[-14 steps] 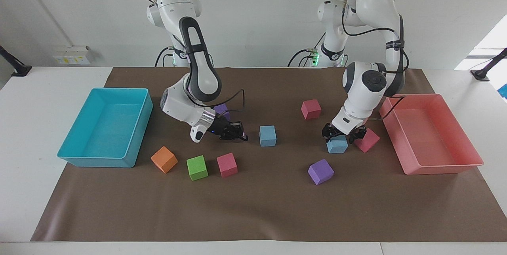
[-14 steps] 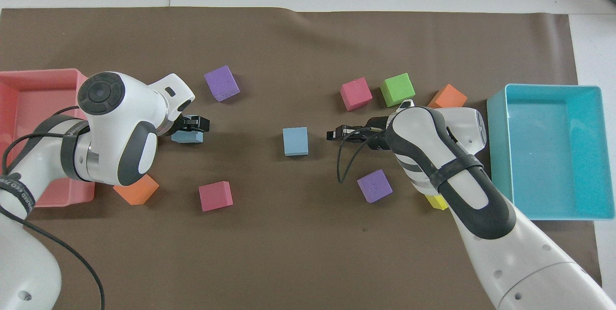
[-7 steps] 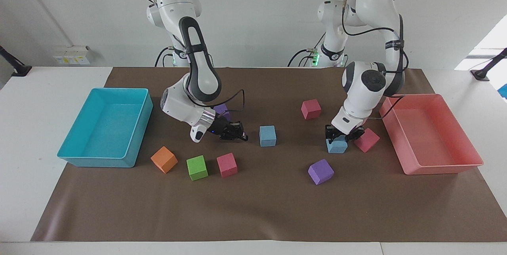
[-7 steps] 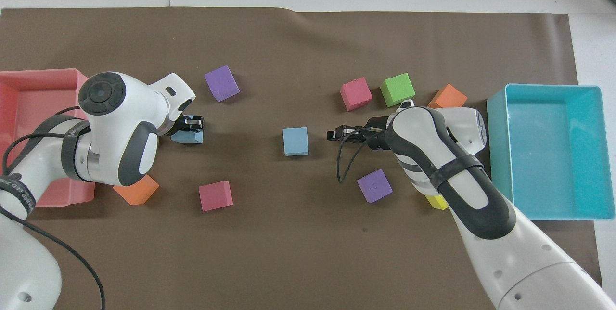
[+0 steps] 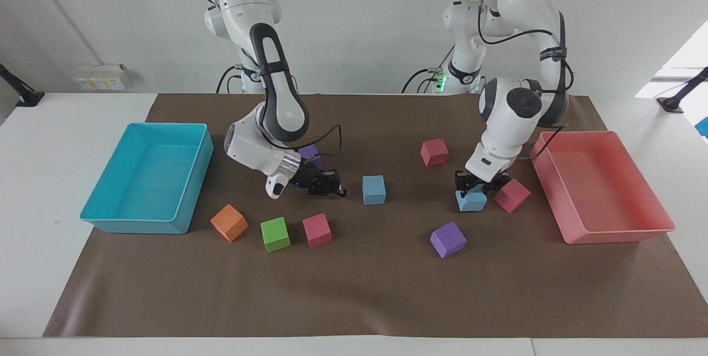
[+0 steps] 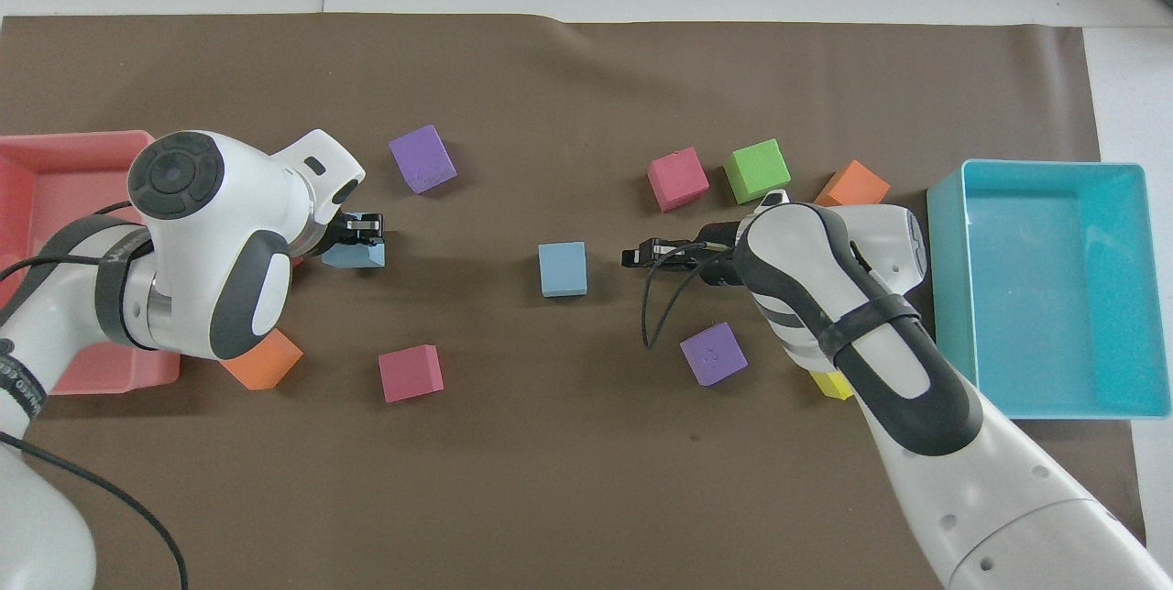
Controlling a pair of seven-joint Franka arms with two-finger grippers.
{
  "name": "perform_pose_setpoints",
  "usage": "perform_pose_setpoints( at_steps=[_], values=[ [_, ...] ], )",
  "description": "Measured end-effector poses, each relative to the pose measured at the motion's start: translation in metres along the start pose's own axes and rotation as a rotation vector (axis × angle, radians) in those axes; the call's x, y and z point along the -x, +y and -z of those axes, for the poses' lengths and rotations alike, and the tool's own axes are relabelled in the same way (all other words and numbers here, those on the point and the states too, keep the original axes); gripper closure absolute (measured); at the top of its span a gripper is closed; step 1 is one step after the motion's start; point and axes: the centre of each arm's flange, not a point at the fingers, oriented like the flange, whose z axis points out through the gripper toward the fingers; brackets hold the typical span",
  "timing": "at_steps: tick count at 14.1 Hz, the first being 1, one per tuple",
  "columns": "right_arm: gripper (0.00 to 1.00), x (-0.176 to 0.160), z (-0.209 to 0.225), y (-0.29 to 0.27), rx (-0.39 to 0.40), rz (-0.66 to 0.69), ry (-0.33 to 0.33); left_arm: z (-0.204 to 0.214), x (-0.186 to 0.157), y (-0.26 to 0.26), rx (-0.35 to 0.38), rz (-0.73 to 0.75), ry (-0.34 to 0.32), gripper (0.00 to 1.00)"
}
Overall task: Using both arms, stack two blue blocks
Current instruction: 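Lower the left gripper and close it on the blue cube, then carry the blue cube with the left gripper above the center cube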
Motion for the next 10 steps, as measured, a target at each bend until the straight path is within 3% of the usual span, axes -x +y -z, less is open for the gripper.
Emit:
perform_pose_setpoints(
  at_steps=[6, 10],
  values=[
    [0.99, 0.003, -0.006, -0.006, 0.018, 0.014, 0.011, 0.082, -0.011, 0.028, -0.003, 0.002, -0.019, 0.46],
    [0.99, 0.004, -0.008, -0.007, 0.019, 0.017, 0.01, 0.102, -0.003, 0.089, 0.013, 0.025, 0.003, 0.46]
  ],
)
